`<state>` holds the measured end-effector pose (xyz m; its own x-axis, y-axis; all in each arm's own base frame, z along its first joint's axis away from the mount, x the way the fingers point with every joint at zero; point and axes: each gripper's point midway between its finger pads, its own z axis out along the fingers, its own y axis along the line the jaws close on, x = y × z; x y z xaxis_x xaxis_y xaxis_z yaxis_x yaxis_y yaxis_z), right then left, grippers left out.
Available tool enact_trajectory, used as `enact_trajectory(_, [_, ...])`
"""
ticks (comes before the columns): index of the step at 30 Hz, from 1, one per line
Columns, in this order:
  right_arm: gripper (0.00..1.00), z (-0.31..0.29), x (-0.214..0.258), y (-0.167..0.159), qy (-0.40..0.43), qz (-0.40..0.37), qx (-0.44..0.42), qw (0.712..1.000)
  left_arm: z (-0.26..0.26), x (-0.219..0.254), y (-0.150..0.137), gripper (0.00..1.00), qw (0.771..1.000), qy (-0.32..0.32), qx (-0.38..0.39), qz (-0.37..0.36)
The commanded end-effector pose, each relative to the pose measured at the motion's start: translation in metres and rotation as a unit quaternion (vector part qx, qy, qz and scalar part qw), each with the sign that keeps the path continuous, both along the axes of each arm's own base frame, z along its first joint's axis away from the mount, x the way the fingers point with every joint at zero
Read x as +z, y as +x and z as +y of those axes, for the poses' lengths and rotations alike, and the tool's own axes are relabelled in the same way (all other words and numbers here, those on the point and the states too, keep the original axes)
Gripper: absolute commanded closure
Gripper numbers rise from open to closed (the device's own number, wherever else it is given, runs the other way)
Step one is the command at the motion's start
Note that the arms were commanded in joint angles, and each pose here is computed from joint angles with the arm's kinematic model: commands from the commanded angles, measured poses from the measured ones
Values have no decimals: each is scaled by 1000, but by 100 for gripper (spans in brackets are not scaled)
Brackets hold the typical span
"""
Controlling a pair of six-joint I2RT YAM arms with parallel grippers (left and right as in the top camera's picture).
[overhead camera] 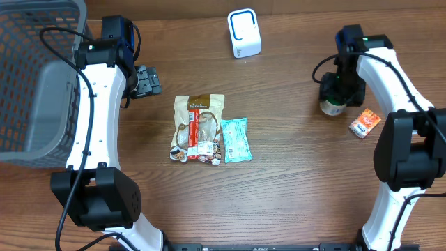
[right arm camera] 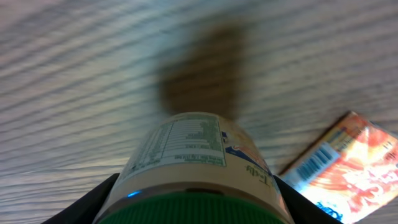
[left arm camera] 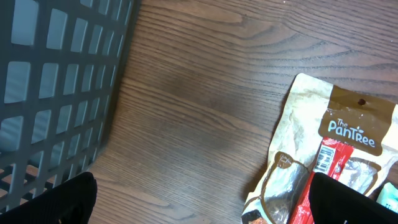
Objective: Scan the item barcode
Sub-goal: 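Carry the jar right and lower it beside the orange box, then set the jar down and open the right gripper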
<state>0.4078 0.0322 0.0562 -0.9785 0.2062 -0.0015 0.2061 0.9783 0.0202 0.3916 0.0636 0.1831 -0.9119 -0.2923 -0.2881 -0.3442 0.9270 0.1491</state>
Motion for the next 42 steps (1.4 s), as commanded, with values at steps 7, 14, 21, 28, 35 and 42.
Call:
enact_trajectory(7, [67, -10, -16, -19, -12, 25, -2, 1000, 0, 6, 3, 0, 1000, 7, -2, -8])
enact_trajectory(14, [61, -24, -15, -37, -52, 60, -2, 997, 0, 6, 3, 0, 1000, 7, -2, -8])
enact_trajectory(21, [54, -26, -15, -36, -51, 59, -4, 997, 0, 6, 3, 0, 1000, 7, -2, -8])
enact_trajectory(28, [44, -25, -15, -32, -48, 50, -5, 998, 0, 6, 3, 0, 1000, 7, -2, -8])
enact_trajectory(35, [13, -25, -15, -36, -49, 58, -4, 997, 0, 6, 3, 0, 1000, 7, -2, -8])
enact_trajectory(42, [20, -25, -15, -34, -49, 55, -4, 997, 0, 6, 3, 0, 1000, 7, -2, -8])
